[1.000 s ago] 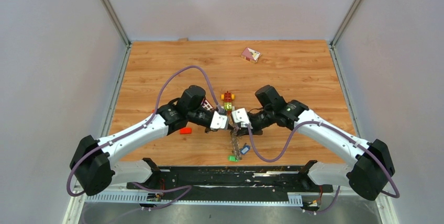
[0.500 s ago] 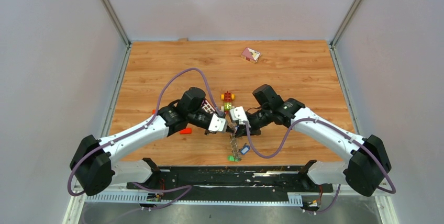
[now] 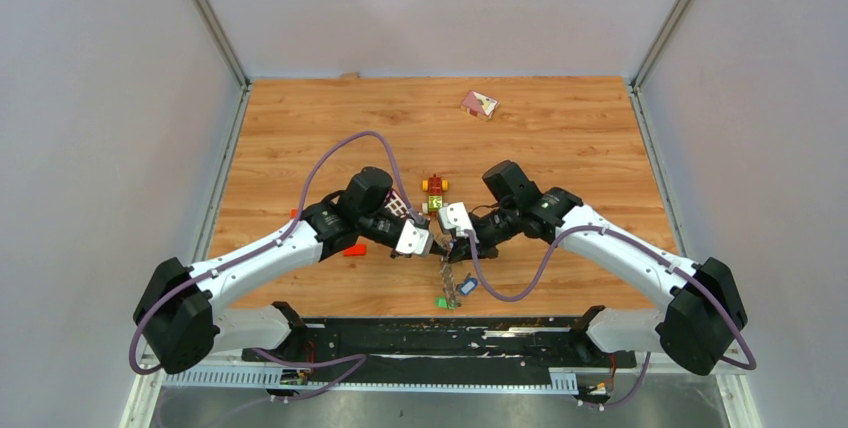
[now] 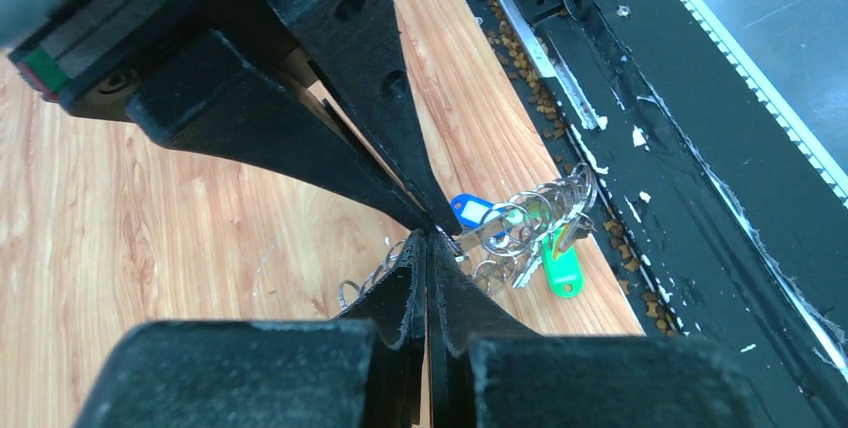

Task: Put the keys on the keyring

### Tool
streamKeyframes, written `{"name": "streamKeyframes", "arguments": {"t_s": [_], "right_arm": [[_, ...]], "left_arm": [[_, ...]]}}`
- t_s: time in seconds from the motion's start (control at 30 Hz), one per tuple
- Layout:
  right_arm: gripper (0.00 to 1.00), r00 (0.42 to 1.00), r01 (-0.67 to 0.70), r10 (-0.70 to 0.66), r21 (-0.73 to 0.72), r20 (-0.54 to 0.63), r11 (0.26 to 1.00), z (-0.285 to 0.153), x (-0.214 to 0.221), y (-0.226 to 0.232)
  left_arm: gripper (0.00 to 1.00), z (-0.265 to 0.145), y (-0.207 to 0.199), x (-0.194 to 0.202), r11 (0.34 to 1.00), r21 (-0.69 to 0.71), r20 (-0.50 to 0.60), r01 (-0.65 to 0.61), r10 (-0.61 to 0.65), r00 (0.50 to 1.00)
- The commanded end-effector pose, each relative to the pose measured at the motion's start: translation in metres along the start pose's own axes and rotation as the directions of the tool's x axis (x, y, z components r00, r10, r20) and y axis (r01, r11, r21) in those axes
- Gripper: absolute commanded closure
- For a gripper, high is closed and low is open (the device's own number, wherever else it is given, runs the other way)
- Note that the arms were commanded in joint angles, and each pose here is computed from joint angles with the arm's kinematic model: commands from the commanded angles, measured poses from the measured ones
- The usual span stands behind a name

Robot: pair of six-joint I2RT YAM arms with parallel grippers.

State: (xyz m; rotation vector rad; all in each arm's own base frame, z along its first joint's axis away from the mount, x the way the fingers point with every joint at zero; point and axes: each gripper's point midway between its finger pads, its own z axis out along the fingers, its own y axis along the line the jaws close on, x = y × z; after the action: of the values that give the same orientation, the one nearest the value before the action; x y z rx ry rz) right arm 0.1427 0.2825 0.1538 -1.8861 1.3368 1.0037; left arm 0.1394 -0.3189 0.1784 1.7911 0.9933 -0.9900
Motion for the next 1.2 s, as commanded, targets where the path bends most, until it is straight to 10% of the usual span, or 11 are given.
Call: {"name": "streamKeyframes", "arguments": {"t_s": [0.0, 1.17], "right_arm": [[1.00, 0.998, 0.036, -0.036, 0.008, 0.047, 0.999, -0.004, -0.022, -0.007], [1.00, 0.990, -0.103, 0.108, -0.047, 0.095, 0.994, -0.004, -0.025, -0.015]], "left_arm": [[1.00, 0.002, -0.008, -0.003, 0.999, 0.045, 0.030, -0.030, 0.029, 0.999], [1.00, 0.006, -0.030, 0.003, 0.984, 0.144, 0.029, -0.107, 0.104, 0.994]]}}
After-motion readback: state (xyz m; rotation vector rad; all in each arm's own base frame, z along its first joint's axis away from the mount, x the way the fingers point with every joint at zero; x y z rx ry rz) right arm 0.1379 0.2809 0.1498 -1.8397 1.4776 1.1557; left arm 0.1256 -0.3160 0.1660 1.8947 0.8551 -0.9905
